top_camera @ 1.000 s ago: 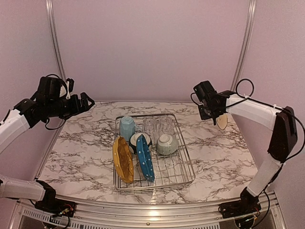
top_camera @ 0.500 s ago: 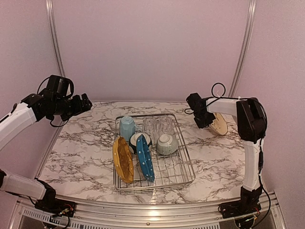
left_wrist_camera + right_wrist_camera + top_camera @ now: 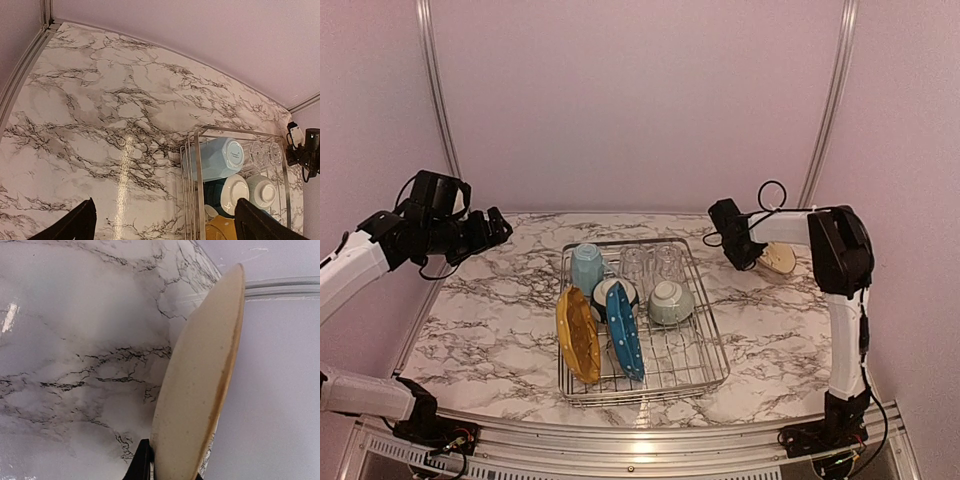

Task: Unload the mixed dishes from the dish rack
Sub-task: Place the plate in the corner of the board.

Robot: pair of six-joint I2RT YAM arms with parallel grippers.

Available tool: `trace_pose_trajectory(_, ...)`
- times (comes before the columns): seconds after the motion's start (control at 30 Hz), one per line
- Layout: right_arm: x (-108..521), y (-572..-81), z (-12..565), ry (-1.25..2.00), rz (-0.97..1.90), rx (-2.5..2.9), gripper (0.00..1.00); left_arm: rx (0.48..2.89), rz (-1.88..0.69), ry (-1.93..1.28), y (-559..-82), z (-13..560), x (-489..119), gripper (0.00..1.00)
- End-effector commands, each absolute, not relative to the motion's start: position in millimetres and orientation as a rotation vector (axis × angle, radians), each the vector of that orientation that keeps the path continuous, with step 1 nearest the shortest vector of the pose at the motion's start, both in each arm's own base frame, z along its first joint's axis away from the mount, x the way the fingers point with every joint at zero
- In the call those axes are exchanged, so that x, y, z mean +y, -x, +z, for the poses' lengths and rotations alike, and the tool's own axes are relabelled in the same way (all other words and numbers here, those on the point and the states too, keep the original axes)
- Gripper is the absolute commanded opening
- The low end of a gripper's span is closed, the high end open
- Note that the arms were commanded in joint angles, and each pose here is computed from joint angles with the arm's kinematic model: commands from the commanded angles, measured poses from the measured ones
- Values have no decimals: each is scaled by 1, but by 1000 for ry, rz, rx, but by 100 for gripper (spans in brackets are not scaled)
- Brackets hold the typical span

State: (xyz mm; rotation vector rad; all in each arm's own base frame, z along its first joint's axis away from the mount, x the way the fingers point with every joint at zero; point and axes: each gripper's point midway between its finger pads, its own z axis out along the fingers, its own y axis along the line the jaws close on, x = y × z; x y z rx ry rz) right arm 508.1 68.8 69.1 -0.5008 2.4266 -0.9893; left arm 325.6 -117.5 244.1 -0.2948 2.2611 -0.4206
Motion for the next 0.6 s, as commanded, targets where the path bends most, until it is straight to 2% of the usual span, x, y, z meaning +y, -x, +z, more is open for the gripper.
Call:
trace_pose_trajectory(0.0,59,-531,94,452,-1123,2290,0,2215,-523,268,-320,255,-128,99)
trace_pose_trajectory(0.57,64,-545,87,545,-1147,2278,0,2183,-539,264,-302,264,-120,99)
